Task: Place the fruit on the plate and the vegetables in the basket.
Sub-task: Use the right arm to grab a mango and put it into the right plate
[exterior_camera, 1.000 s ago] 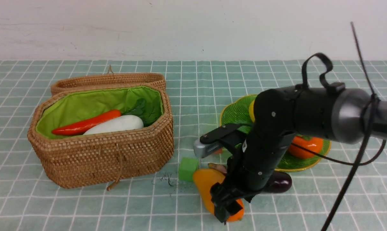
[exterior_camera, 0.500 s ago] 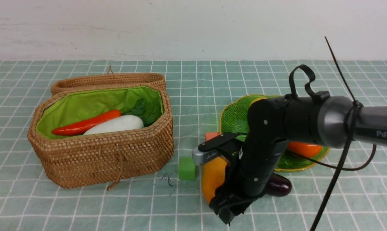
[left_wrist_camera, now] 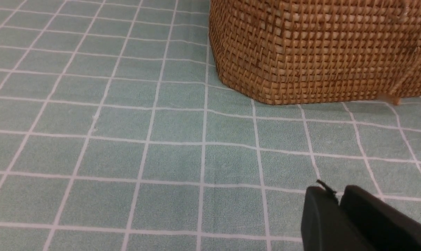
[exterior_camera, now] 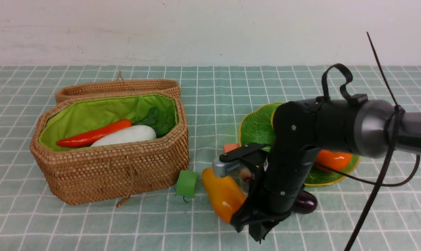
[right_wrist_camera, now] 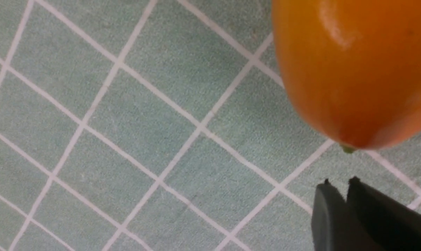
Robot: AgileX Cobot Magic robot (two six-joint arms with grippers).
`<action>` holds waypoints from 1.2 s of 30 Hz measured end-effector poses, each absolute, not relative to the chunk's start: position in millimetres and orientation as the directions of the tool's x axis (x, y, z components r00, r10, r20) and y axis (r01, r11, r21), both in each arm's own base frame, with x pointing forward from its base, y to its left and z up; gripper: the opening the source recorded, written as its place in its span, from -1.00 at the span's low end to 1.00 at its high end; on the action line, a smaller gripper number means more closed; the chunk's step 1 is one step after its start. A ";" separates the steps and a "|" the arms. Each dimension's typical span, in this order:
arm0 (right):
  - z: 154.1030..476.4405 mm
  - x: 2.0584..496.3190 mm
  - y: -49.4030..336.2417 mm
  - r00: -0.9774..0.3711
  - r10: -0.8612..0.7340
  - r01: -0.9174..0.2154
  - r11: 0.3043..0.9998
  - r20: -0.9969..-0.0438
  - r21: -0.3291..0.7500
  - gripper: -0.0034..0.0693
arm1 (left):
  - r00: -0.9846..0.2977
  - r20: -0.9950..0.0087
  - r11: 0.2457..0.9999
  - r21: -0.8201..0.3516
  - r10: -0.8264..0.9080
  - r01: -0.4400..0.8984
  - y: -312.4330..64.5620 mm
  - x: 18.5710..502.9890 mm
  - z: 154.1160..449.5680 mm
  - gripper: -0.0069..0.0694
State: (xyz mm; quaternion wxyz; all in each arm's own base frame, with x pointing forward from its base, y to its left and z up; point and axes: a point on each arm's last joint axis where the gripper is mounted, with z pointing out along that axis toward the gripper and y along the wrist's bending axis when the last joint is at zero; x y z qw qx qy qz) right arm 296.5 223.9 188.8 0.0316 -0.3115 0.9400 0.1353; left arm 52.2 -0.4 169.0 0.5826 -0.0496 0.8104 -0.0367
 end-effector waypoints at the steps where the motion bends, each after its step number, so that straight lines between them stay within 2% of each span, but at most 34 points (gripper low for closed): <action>1: 191.9 296.1 223.6 -0.803 -0.576 -0.595 0.769 -0.152 0.234 -0.48 | -0.316 -0.941 0.992 -0.117 -0.123 -0.038 -0.4 52.2 169.0 -0.61; 4: 204.4 294.6 222.6 -0.800 -0.571 -0.600 0.765 -0.186 0.232 -0.15 | -0.316 -0.941 0.992 -0.117 -0.123 -0.038 -0.4 52.2 169.0 -0.60; 5: 215.9 294.6 222.7 -0.794 -0.568 -0.607 0.761 -0.216 0.230 0.10 | -0.316 -0.941 0.992 -0.117 -0.123 -0.038 -0.4 52.2 169.0 -0.60; 6: 219.7 294.9 222.8 -0.791 -0.567 -0.610 0.759 -0.228 0.228 0.17 | -0.316 -0.941 0.992 -0.117 -0.123 -0.038 -0.4 52.2 169.0 -0.60; 8: 246.8 298.6 225.2 -0.771 -0.553 -0.626 0.748 -0.315 0.219 0.61 | -0.316 -0.941 0.992 -0.117 -0.123 -0.038 -0.4 52.2 169.0 -0.59; 9: 251.1 299.5 225.8 -0.767 -0.549 -0.628 0.747 -0.331 0.217 0.71 | -0.316 -0.941 0.992 -0.117 -0.123 -0.038 -0.4 52.2 169.0 -0.59; 10: 265.8 303.9 228.4 -0.751 -0.534 -0.637 0.742 -0.389 0.209 0.87 | -0.316 -0.941 0.992 -0.117 -0.123 -0.038 -0.4 52.2 169.0 -0.58; 11: 273.0 307.7 230.6 -0.739 -0.521 -0.640 0.741 -0.426 0.203 0.91 | -0.316 -0.941 0.992 -0.117 -0.123 -0.038 -0.4 52.2 169.0 -0.58; 14: 283.3 317.2 235.7 -0.713 -0.488 -0.642 0.743 -0.504 0.188 0.95 | -0.316 -0.941 0.992 -0.117 -0.123 -0.038 -0.4 52.2 169.0 -0.58; 16: 282.4 322.3 238.7 -0.707 -0.479 -0.640 0.745 -0.520 0.185 0.94 | -0.316 -0.941 0.992 -0.117 -0.123 -0.038 -0.4 52.2 169.0 -0.58; 18: 274.8 325.8 240.8 -0.713 -0.483 -0.638 0.748 -0.508 0.184 0.93 | -0.316 -0.941 0.992 -0.117 -0.123 -0.038 -0.4 52.2 169.0 -0.58; 27: 191.8 342.0 251.8 -0.778 -0.549 -0.617 0.761 -0.307 0.201 0.87 | -0.316 -0.941 0.992 -0.117 -0.123 -0.038 -0.4 52.2 169.0 -0.55; 30: 183.4 343.3 252.5 -0.777 -0.558 -0.620 0.759 -0.292 0.200 0.78 | -0.316 -0.941 0.992 -0.117 -0.123 -0.038 -0.4 52.2 169.0 -0.54; 32: 182.8 343.5 252.5 -0.774 -0.562 -0.623 0.757 -0.292 0.197 0.65 | -0.316 -0.941 0.992 -0.117 -0.123 -0.038 -0.4 52.2 169.0 -0.53; 36: 186.8 342.0 251.9 -0.763 -0.575 -0.637 0.745 -0.295 0.196 0.65 | -0.316 -0.941 0.992 -0.117 -0.123 -0.038 -0.4 52.2 169.0 -0.53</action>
